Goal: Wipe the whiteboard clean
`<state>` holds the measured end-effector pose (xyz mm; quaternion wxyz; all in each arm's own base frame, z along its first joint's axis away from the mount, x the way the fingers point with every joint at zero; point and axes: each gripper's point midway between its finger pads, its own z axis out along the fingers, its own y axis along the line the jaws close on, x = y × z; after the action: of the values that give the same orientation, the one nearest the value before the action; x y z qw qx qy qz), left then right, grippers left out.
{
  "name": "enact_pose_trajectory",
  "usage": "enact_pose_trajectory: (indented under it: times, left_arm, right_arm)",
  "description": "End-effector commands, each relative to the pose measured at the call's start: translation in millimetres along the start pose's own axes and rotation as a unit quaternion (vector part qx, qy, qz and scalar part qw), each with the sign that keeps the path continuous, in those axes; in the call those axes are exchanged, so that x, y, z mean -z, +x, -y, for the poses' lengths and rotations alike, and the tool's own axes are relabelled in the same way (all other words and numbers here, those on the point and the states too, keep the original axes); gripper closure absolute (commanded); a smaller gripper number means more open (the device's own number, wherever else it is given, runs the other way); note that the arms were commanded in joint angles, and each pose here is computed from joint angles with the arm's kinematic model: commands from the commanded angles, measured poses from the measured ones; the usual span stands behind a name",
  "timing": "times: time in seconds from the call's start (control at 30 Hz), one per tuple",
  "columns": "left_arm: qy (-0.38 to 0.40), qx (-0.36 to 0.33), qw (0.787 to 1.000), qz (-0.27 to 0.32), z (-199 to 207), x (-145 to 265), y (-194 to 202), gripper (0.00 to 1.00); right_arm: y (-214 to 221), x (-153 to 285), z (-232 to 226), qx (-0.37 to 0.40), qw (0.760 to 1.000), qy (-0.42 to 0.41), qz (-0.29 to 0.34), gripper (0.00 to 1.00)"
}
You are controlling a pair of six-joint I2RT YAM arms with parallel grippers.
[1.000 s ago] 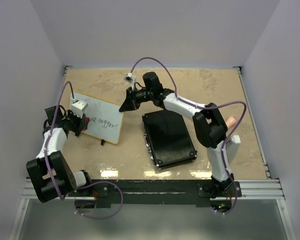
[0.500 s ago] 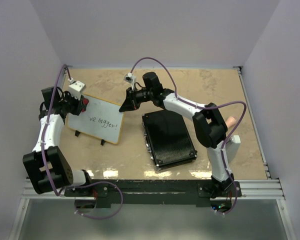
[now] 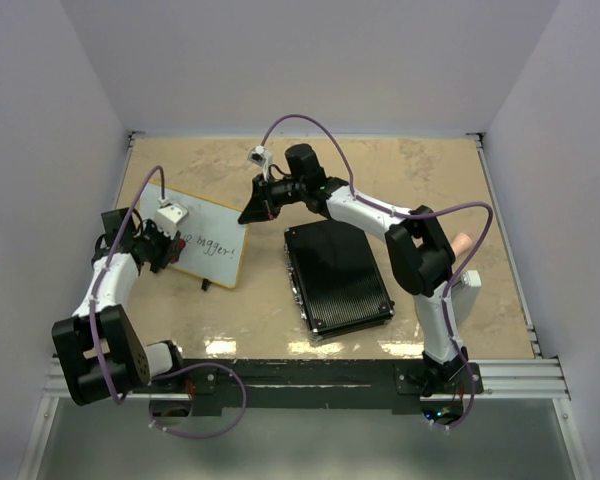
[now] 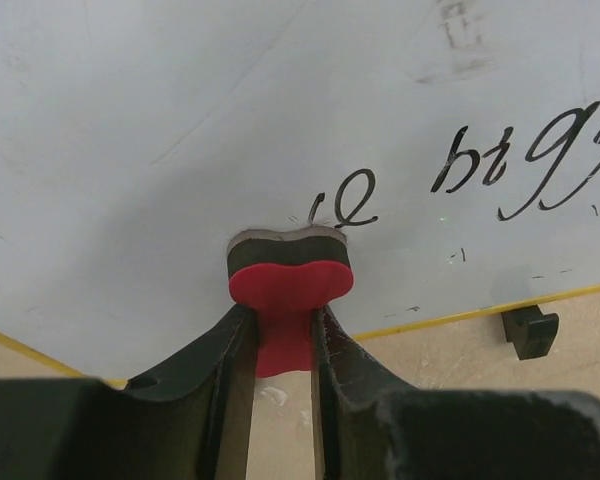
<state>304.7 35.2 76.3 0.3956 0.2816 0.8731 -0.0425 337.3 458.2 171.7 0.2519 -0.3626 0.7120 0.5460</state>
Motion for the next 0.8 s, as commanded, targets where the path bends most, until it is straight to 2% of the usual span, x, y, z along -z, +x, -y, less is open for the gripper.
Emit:
enact_pose_trajectory:
  times: [0.0, 0.1, 0.27, 0.37, 0.6, 0.7, 0.77]
  left_arm:
    - [0.01, 0.001, 0.999, 0.038, -11.7, 0.8, -42.7, 1.0]
    - [-0.004, 0.003, 0.997, 0.076, -31.2, 12.4, -86.2, 1.0]
    - [-0.01, -0.004, 0.995, 0.1, -41.4, 18.0, -114.5, 1.0]
    - [0.001, -0.001, 0.996, 0.086, -33.0, 12.3, -104.0, 1.0]
    - [0.045, 0.004, 0.999, 0.004, 18.8, -10.0, -16.7, 1.0]
    - [0.049, -0.001, 0.999, -0.01, 27.1, -11.0, -3.7, 1.0]
    - [0.046, -0.009, 0.999, -0.002, 24.7, -9.9, -12.8, 1.0]
  right_arm:
    - [13.3, -12.9, -14.9, 0.028, 0.999, -0.032, -0.022, 1.0]
    - [13.5, -13.2, -14.2, 0.028, 0.999, -0.032, -0.021, 1.0]
    - [14.0, -15.4, -14.8, 0.027, 0.999, -0.034, -0.022, 1.0]
    - [14.3, -16.6, -15.9, 0.027, 0.999, -0.036, -0.022, 1.0]
    - [14.8, -15.9, -16.6, 0.028, 0.999, -0.036, -0.022, 1.0]
    - [15.6, -16.5, -15.6, 0.027, 0.999, -0.036, -0.023, 1.0]
    - [15.0, -17.0, -15.3, 0.027, 0.999, -0.036, -0.022, 1.0]
